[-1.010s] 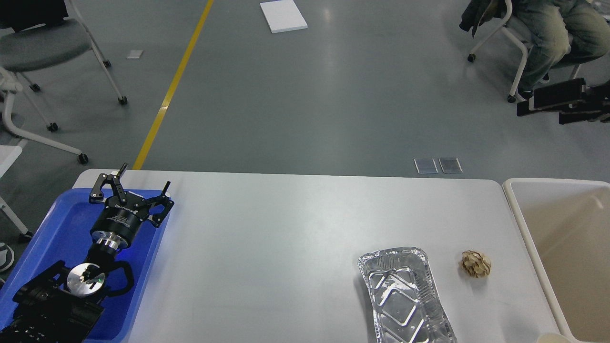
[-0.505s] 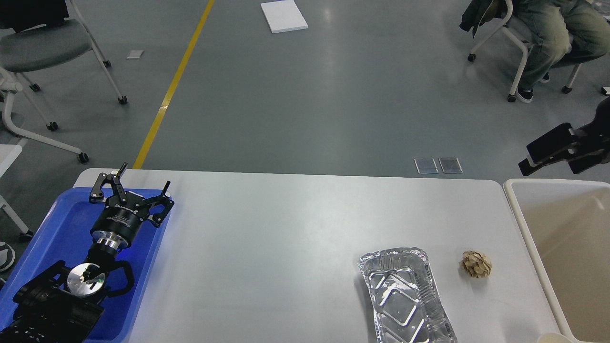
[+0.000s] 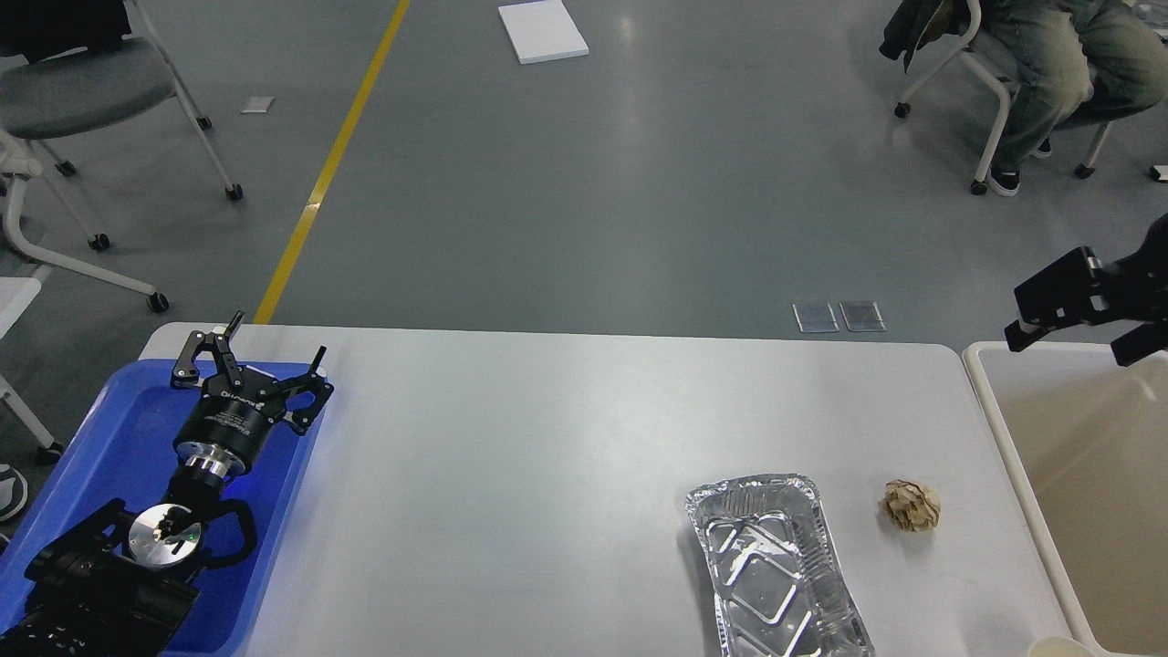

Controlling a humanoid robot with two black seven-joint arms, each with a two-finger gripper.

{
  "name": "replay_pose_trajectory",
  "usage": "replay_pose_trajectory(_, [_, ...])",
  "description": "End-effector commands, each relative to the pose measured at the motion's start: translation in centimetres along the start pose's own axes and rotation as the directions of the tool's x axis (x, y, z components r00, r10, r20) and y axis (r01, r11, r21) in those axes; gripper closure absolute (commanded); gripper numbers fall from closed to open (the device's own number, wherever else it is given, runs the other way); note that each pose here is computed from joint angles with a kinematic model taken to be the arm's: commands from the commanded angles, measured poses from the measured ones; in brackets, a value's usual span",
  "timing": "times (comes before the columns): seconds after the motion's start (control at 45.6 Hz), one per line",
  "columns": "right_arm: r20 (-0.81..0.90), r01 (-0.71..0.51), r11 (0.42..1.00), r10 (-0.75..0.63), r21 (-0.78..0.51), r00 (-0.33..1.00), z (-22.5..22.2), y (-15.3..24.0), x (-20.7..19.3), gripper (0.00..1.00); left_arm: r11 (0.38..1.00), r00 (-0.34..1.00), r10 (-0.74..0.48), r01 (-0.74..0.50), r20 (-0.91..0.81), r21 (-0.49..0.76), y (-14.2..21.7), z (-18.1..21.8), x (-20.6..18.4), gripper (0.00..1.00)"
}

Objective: Tidy desktop

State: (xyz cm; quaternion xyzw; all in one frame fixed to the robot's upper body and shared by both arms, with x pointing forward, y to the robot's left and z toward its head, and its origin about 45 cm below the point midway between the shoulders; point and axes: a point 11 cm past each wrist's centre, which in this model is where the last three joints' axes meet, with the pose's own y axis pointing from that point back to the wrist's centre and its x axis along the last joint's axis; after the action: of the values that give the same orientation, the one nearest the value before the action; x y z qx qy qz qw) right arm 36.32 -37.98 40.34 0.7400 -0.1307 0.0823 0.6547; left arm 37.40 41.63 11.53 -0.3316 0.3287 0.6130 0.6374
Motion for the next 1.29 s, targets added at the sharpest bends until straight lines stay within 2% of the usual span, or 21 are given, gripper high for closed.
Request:
replay_pose_trajectory(0.0, [0.09, -0.043, 0.996, 0.05, -0.082, 0.995, 1.7, -1.3, -0.4, 0.01, 1.0, 1.0, 0.0, 0.0, 0.001, 0.002, 0.0, 0.0, 0.0, 0.0])
replay_pose_trajectory(0.373, [0.038, -0.045, 0.994, 0.049, -0.097, 0.998, 1.9, -1.7, -0.4, 0.01, 1.0, 1.0, 0.0, 0.0, 0.001, 0.002, 0.0, 0.0, 0.0, 0.0])
replay_pose_trajectory(0.549, [-0.102, -0.059, 0.998, 0.06, 0.02, 0.993, -3.3, -1.9, 0.9, 0.0, 1.0, 1.0, 0.0, 0.0, -0.001, -0.001, 0.0, 0.0, 0.0, 0.0])
replay_pose_trajectory(0.658, [-0.2, 0.007, 1.0, -0.003, 0.017, 0.98, -4.9, -2.4, 0.1, 0.0, 1.0, 1.0, 0.0, 0.0, 0.0, 0.0, 0.0, 0.0, 0.0, 0.0])
replay_pose_trajectory(0.768, [-0.211, 0.07, 0.998, -0.068, 0.0, 0.975, -5.1, -2.8, -1.0, 0.01, 1.0, 1.0, 0.0, 0.0, 0.0, 0.0, 0.0, 0.0, 0.0, 0.0])
replay_pose_trajectory(1.273, [-0.178, 0.097, 0.994, -0.105, -0.051, 0.978, -3.0, -3.5, -1.8, 0.01, 1.0, 1.0, 0.0, 0.0, 0.0, 0.001, 0.0, 0.0, 0.0, 0.0])
